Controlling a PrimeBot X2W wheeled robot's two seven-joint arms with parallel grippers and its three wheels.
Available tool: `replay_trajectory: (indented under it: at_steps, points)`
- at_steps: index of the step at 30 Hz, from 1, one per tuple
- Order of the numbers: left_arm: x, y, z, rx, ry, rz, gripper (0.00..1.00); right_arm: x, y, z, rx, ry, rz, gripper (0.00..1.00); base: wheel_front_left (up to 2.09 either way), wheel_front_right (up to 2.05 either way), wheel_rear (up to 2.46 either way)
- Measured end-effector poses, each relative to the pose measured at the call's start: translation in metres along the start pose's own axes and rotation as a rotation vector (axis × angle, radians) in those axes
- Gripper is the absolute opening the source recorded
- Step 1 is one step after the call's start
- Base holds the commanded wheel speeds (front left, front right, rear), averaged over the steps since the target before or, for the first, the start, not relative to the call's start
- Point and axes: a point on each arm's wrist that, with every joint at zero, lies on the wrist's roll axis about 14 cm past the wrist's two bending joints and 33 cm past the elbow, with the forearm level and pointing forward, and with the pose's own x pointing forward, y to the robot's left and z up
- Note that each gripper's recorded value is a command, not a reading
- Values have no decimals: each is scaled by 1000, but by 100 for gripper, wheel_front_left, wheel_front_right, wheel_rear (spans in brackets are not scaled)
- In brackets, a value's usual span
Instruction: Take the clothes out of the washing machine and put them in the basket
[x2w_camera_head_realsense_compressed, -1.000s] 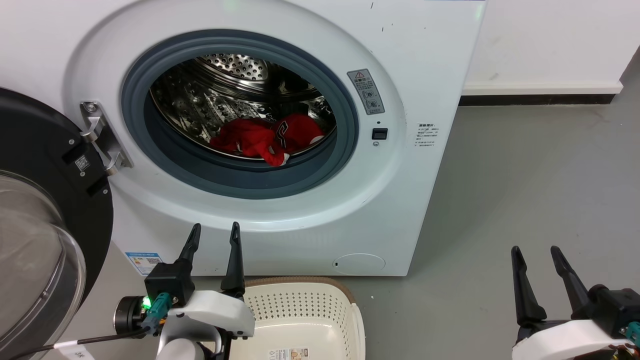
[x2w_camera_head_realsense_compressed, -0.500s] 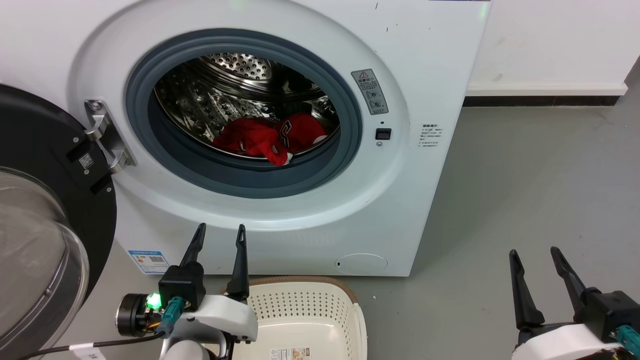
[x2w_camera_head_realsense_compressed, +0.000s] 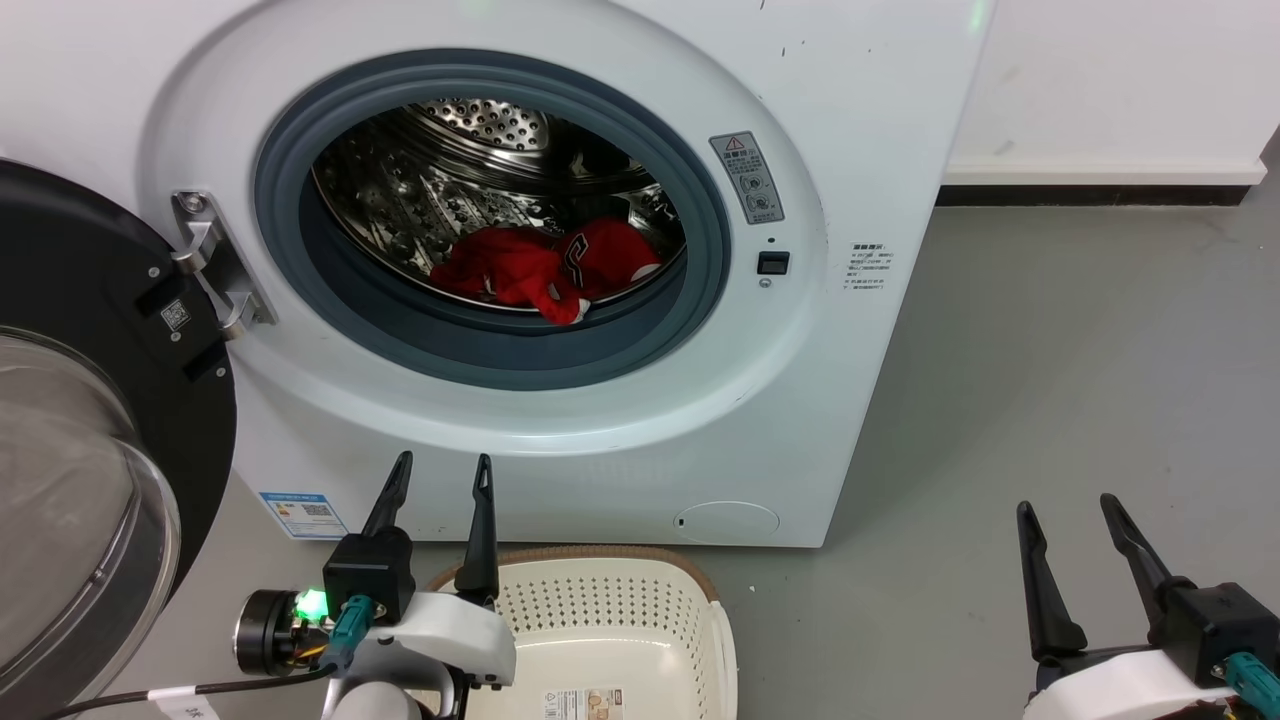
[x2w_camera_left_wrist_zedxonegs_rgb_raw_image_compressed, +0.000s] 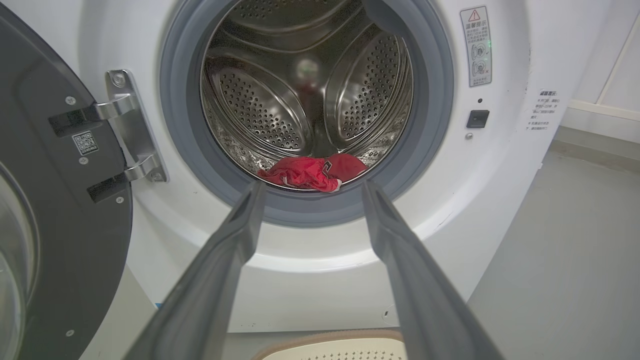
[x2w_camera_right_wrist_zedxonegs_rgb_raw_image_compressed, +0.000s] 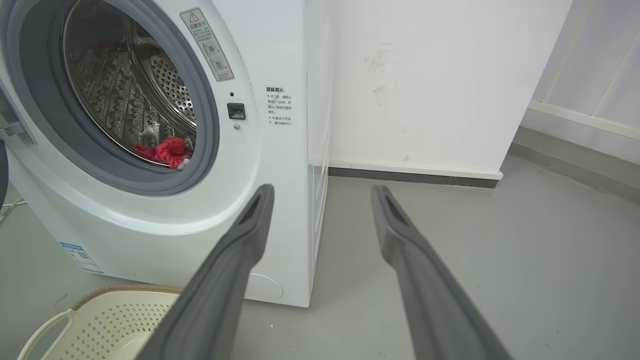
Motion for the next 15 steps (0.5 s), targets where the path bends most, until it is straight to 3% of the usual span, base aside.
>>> replay_trajectory:
  at_steps: [15]
  points:
    - [20,3,-8,11,17,15,100,16,0,-6,2,19,5,100,0,0,0]
